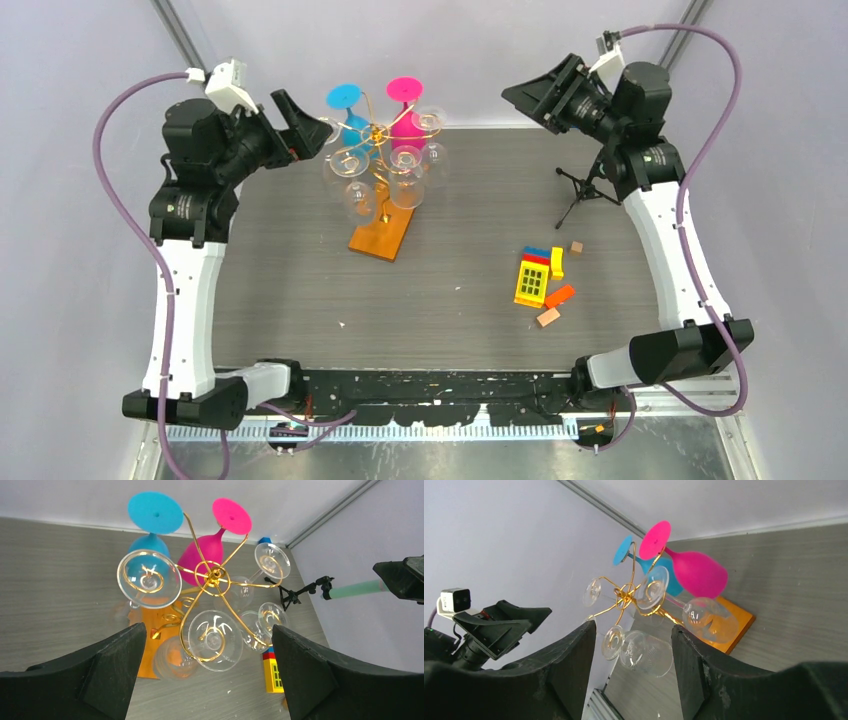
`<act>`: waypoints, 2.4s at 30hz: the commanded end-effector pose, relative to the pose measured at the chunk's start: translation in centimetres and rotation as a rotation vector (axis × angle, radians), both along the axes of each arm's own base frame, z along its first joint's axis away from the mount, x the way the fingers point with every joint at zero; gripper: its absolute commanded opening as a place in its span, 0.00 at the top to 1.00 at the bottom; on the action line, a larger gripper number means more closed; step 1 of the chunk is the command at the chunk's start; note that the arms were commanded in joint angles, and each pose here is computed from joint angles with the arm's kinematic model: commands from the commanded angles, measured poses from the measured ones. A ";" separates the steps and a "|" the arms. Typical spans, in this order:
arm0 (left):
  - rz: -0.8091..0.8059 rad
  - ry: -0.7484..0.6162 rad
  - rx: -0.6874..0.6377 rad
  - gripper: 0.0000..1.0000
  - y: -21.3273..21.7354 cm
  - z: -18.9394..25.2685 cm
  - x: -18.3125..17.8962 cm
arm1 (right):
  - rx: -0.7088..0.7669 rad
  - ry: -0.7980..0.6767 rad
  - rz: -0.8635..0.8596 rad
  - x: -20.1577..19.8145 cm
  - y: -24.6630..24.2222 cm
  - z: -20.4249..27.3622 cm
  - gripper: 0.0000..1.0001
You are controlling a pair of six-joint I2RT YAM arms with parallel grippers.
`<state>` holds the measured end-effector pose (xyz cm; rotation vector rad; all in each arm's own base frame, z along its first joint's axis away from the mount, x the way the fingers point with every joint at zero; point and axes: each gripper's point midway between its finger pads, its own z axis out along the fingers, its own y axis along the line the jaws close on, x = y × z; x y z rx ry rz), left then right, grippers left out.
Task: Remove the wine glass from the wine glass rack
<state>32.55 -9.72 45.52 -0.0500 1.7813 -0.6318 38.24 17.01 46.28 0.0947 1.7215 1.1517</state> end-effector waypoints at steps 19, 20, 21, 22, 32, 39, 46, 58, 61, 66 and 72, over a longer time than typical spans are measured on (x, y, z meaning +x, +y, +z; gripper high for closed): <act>-0.107 -0.110 -0.044 0.00 -1.8 -1.5 0.2 | 0.394 0.431 -0.048 4.0 6.6 -7.2 0.24; -0.100 -0.115 -0.038 0.00 -1.6 -1.4 0.1 | 0.400 0.420 -0.046 4.2 6.7 -6.8 0.23; -0.096 -0.117 -0.032 0.00 -1.5 -1.4 0.1 | 0.409 0.415 -0.043 4.4 6.9 -6.5 0.23; -0.089 -0.119 -0.029 0.00 -1.4 -1.3 0.1 | 0.414 0.410 -0.050 4.7 6.9 -6.3 0.23; -0.110 -0.140 -0.031 0.00 -1.8 -0.9 0.5 | 0.426 0.455 -0.075 7.0 8.3 -6.2 0.41; -0.025 -0.125 0.009 0.02 -0.3 -1.6 0.9 | 0.383 0.454 -0.005 6.4 9.8 -6.4 0.44; 0.107 -0.065 0.043 0.00 1.9 -3.0 1.4 | 0.356 0.455 0.065 6.1 11.2 -6.8 0.52; 0.197 -0.037 0.060 0.00 3.5 -3.0 1.4 | 0.341 0.438 0.102 6.0 12.0 -6.5 0.79; 0.190 -0.044 0.068 0.00 3.5 -2.9 1.1 | 0.335 0.440 0.100 6.1 12.0 -6.7 0.85; 0.185 -0.050 0.070 0.00 3.4 -2.8 0.7 | 0.323 0.453 0.098 6.3 12.1 -7.2 0.86; 0.185 -0.053 0.071 0.00 3.4 -2.7 0.7 | 0.318 0.452 0.112 6.2 12.5 -7.3 0.81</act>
